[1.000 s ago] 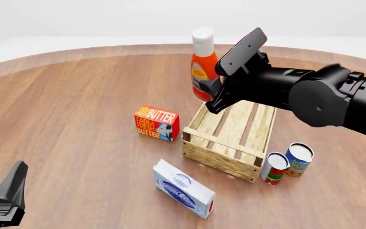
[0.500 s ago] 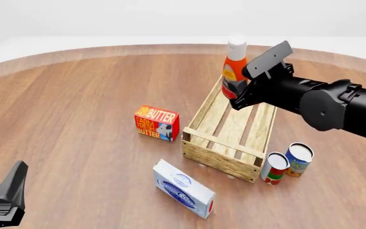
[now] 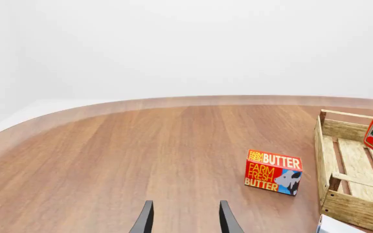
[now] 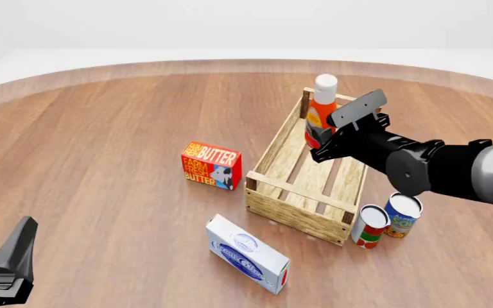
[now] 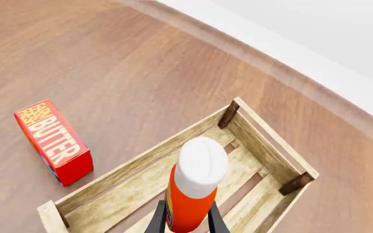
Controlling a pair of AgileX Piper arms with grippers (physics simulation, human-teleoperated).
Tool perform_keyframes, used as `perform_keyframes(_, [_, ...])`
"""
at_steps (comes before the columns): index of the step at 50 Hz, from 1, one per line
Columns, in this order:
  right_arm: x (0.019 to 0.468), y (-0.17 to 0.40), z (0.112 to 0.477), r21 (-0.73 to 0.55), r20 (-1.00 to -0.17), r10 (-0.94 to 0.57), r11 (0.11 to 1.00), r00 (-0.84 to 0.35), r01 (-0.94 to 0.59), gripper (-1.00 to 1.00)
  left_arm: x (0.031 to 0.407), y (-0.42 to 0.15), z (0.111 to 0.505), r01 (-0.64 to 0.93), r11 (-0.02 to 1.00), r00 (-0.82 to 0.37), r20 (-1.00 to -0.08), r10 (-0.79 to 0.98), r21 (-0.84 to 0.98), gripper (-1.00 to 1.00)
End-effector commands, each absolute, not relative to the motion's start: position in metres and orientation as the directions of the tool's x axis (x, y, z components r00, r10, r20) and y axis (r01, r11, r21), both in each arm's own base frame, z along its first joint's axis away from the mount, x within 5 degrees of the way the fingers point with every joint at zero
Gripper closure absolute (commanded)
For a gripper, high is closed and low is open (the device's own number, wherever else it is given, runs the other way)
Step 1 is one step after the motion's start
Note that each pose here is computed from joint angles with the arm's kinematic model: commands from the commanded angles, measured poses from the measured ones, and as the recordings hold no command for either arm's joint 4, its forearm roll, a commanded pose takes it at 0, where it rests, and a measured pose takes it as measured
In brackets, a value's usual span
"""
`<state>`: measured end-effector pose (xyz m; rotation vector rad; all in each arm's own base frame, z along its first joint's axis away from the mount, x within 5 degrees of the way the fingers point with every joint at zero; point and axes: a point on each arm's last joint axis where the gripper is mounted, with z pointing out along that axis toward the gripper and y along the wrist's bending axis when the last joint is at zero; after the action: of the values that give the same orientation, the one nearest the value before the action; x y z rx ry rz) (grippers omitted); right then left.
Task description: Pick up the ketchup, and put it in the wooden tray.
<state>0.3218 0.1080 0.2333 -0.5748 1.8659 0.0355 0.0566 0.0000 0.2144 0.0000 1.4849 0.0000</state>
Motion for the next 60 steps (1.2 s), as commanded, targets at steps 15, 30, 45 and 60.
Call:
perform_keyframes(15, [0.336,0.094,0.200,-0.210,-0.906,-0.314,0.916,-0.285,-0.343,1.00,0.057,0.000,0.214,0.000,1.000,0.086,-0.996,0.000,0.000,-1.00])
perform_keyframes(30, [0.343,0.095,0.188,-0.185,-0.907,-0.292,0.924,-0.304,-0.335,1.00,0.057,0.000,0.214,0.000,1.000,0.086,-0.996,0.000,0.000,-1.00])
perform_keyframes(45, [0.348,0.096,0.174,-0.156,-0.906,-0.267,0.932,-0.330,-0.327,1.00,0.057,0.000,0.214,0.000,1.000,0.086,-0.996,0.000,0.000,-1.00])
perform_keyframes(60, [0.351,0.093,0.161,-0.148,-0.902,-0.259,0.937,-0.345,-0.316,1.00,0.057,0.000,0.214,0.000,1.000,0.086,-0.996,0.000,0.000,-1.00])
